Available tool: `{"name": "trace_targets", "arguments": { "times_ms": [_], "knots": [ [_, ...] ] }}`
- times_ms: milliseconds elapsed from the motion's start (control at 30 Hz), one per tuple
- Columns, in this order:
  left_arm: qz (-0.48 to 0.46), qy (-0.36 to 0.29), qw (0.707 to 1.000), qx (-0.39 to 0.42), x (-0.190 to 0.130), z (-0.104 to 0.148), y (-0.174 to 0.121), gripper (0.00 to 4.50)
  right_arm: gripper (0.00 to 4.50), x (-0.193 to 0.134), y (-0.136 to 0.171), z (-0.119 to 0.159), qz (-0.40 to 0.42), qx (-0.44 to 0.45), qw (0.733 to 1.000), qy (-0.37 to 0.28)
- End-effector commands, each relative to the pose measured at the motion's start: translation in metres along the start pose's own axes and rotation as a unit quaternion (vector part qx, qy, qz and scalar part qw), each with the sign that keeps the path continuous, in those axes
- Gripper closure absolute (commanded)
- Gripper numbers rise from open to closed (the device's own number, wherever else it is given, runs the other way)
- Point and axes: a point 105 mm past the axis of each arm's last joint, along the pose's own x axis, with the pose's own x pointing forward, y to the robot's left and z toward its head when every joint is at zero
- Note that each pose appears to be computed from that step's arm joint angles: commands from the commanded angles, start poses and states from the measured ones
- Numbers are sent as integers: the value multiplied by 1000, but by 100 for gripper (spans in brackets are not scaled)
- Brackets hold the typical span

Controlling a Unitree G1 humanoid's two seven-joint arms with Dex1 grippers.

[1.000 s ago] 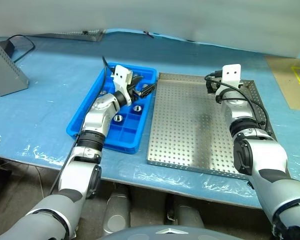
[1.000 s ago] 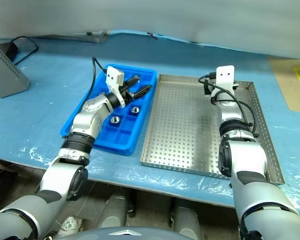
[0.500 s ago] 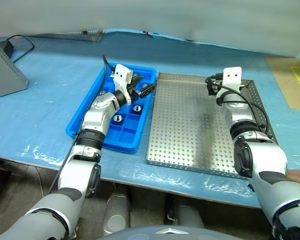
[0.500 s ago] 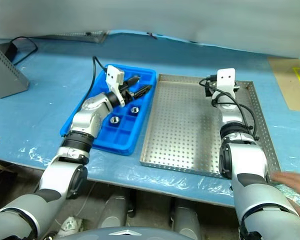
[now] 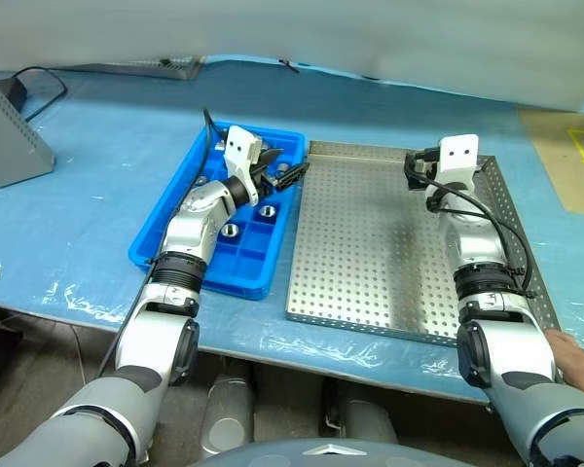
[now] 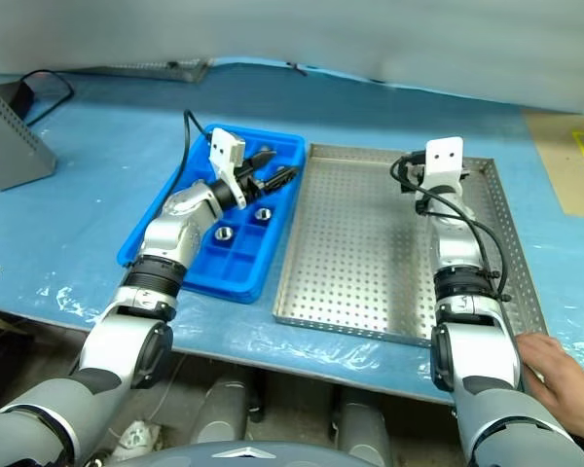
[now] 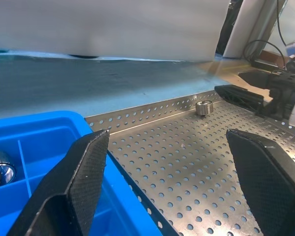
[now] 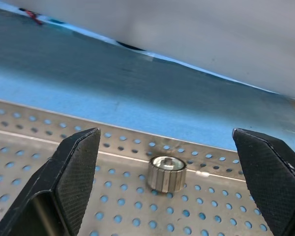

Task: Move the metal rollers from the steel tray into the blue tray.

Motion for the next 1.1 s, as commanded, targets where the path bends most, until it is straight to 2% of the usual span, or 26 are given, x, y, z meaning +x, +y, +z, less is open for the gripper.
{"name": "trace_targets", "arguments": {
  "times_ms": [33,167,333,667,1100],
  "knots": [
    [-14,-18,1000,9,-2,13,-3,48,2,-28,13,40,52,-12,997,-50],
    [-58,-12,998,4,-10,10,-13,48,2,-74,18,44,98,-35,994,-42],
    [-67,-6,998,3,-10,9,-16,48,2,-94,15,40,92,-29,995,-14],
    [-91,-9,996,1,0,11,-26,48,2,-98,18,52,90,-27,995,-28],
    [-96,-8,995,1,-1,12,-26,48,2,-98,21,43,84,-21,996,-15]
  ]
}}
